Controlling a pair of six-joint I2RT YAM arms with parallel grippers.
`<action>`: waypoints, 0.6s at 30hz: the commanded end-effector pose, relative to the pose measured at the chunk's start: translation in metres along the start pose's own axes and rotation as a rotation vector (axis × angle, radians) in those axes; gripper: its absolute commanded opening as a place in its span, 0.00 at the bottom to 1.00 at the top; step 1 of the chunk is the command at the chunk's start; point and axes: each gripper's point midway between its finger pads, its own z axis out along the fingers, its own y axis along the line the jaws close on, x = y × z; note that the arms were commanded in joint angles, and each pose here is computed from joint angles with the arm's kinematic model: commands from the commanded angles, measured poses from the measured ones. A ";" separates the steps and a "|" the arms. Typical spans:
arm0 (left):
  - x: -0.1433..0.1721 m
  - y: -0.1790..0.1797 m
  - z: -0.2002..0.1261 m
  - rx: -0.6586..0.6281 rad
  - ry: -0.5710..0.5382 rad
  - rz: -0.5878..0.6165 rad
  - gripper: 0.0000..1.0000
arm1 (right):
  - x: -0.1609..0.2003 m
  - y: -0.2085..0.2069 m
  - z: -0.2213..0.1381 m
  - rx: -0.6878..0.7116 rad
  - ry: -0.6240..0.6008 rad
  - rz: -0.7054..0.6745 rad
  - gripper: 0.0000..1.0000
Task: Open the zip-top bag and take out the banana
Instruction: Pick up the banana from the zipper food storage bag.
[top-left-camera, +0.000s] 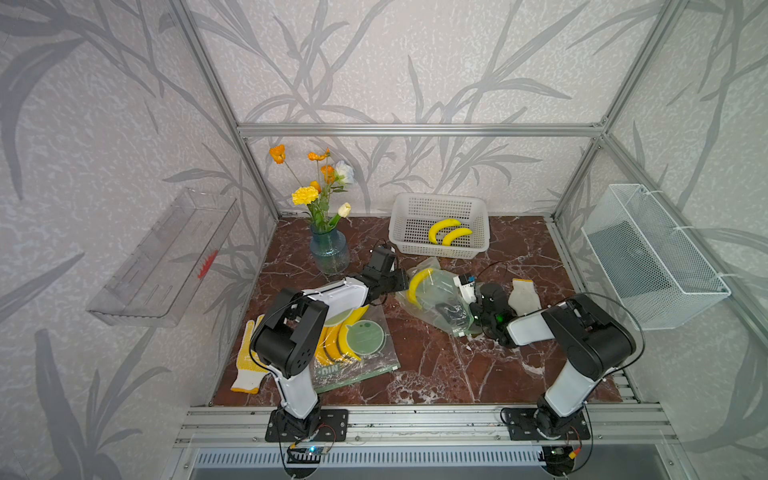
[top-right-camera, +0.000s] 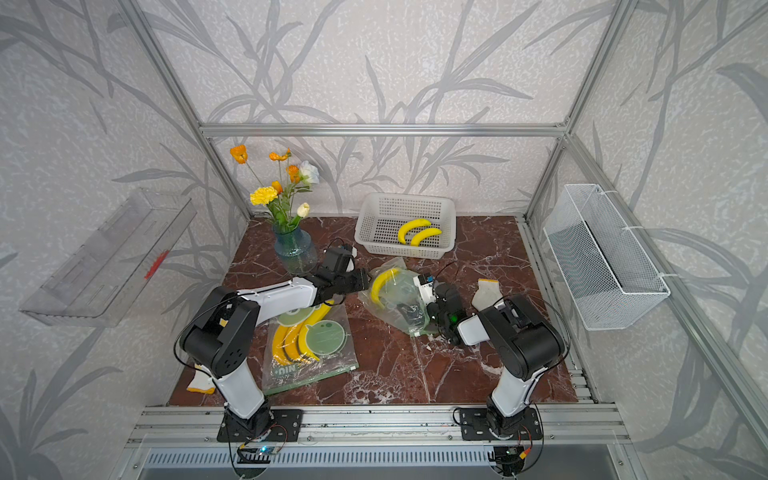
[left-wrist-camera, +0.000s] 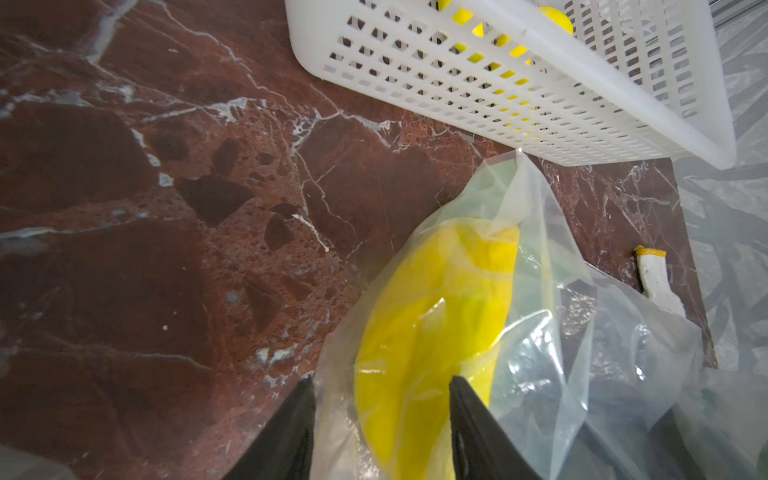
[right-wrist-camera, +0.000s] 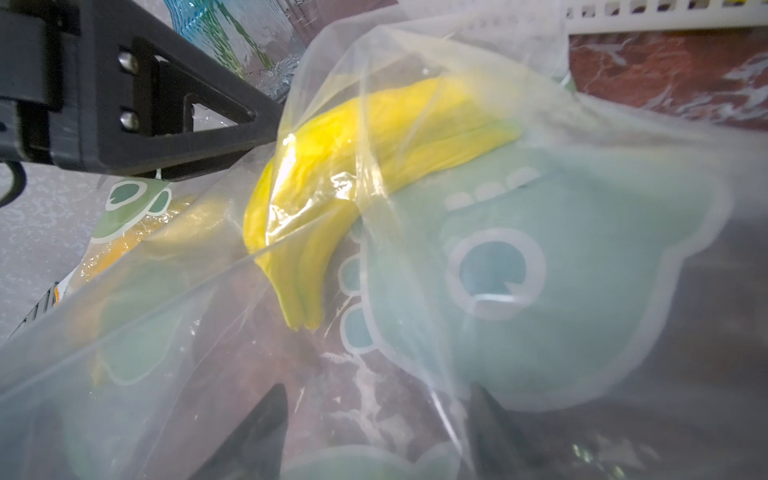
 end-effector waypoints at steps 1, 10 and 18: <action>-0.001 -0.004 0.002 0.023 0.014 -0.005 0.50 | -0.008 0.004 0.002 -0.021 -0.022 -0.033 0.68; 0.013 -0.006 0.018 0.096 0.038 -0.042 0.25 | -0.013 0.012 0.004 -0.064 -0.035 -0.040 0.68; -0.008 -0.043 0.017 0.237 -0.002 0.002 0.00 | -0.028 0.023 0.011 -0.099 -0.077 -0.088 0.69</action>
